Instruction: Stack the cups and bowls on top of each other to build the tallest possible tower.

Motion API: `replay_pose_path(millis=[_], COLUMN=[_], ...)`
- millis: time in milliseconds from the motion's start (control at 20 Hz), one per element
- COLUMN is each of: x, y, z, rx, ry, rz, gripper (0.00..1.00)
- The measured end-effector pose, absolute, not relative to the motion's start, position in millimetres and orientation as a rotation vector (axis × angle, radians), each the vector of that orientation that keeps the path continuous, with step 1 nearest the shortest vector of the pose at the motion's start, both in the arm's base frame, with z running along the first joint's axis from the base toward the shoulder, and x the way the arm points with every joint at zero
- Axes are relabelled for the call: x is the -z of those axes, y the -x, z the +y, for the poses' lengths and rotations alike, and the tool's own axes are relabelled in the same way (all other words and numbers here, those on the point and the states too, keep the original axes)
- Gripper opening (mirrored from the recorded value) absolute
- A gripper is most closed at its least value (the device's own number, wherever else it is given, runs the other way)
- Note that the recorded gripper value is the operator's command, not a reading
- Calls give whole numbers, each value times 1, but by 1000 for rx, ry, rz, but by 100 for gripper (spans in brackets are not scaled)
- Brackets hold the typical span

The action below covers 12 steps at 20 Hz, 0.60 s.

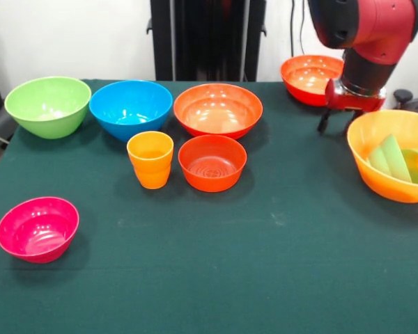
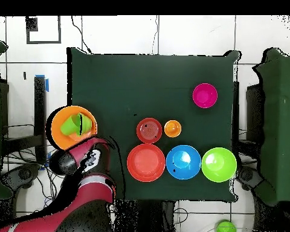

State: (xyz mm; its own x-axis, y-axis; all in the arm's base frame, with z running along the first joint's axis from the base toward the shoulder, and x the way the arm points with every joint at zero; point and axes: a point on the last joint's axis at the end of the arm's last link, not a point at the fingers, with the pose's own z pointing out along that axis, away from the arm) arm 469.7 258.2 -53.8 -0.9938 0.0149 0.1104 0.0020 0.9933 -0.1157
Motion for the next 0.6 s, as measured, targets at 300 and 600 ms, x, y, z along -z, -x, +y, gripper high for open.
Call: replay_pose_path(millis=[300, 600], x=[30, -15], y=[-497, -522], z=[233, 219], rx=[-181, -232], ry=[99, 150], rz=[-3040, -3028], gripper=[100, 100])
